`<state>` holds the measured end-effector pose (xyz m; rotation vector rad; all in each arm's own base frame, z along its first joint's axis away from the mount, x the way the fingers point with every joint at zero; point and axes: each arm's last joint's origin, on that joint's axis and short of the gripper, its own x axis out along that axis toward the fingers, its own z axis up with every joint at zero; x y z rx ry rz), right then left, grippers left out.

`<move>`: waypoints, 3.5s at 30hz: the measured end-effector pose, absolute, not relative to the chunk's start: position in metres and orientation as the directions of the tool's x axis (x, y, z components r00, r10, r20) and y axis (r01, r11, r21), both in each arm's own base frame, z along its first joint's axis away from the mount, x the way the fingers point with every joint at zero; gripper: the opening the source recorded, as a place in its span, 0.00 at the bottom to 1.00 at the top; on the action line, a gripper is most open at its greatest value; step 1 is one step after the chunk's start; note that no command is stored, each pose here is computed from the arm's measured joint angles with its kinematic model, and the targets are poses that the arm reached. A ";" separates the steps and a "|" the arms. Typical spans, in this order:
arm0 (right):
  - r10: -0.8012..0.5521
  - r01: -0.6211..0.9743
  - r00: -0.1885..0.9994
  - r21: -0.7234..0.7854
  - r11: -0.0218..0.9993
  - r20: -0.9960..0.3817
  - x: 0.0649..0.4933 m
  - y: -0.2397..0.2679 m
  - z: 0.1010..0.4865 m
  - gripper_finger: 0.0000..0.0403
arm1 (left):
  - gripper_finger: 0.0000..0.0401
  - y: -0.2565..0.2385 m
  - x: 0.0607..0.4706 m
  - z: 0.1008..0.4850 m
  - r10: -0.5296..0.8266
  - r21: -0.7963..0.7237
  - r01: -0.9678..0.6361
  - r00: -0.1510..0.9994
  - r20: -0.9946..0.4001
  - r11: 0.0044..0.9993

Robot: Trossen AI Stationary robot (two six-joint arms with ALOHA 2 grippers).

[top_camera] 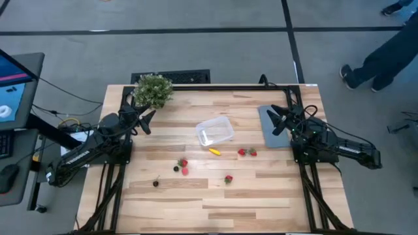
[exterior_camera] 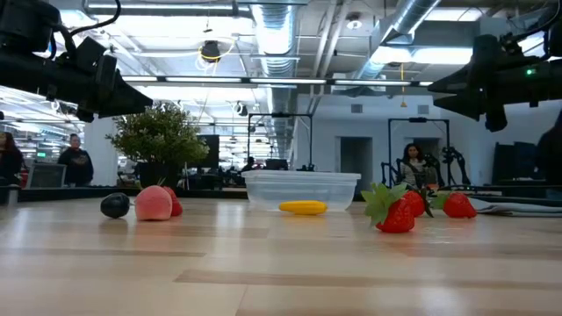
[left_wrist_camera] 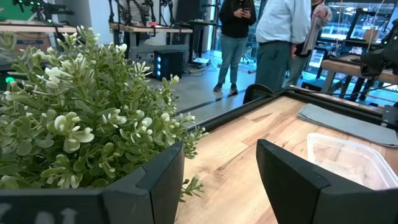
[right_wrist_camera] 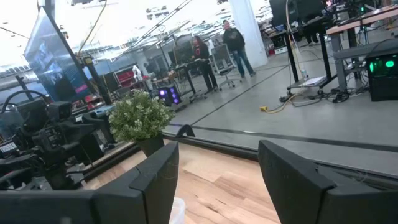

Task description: Pick and placing Produce into tupperware

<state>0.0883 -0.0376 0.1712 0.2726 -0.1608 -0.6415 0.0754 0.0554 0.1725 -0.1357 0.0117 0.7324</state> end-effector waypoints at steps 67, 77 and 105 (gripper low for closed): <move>-0.556 0.516 0.829 0.293 0.805 0.065 0.090 -0.033 0.171 0.72 | 0.48 0.056 0.075 0.173 0.671 -0.142 -0.671 0.739 -0.057 0.727; -0.414 0.371 0.902 0.270 0.888 0.123 0.088 -0.023 0.204 0.74 | 0.48 0.056 0.075 0.173 0.672 -0.175 -0.669 0.739 -0.049 0.722; 0.040 0.334 0.393 0.184 0.924 -0.919 0.201 0.040 0.225 0.74 | 0.48 0.056 0.075 0.174 0.691 -0.153 -0.689 0.721 -0.047 0.708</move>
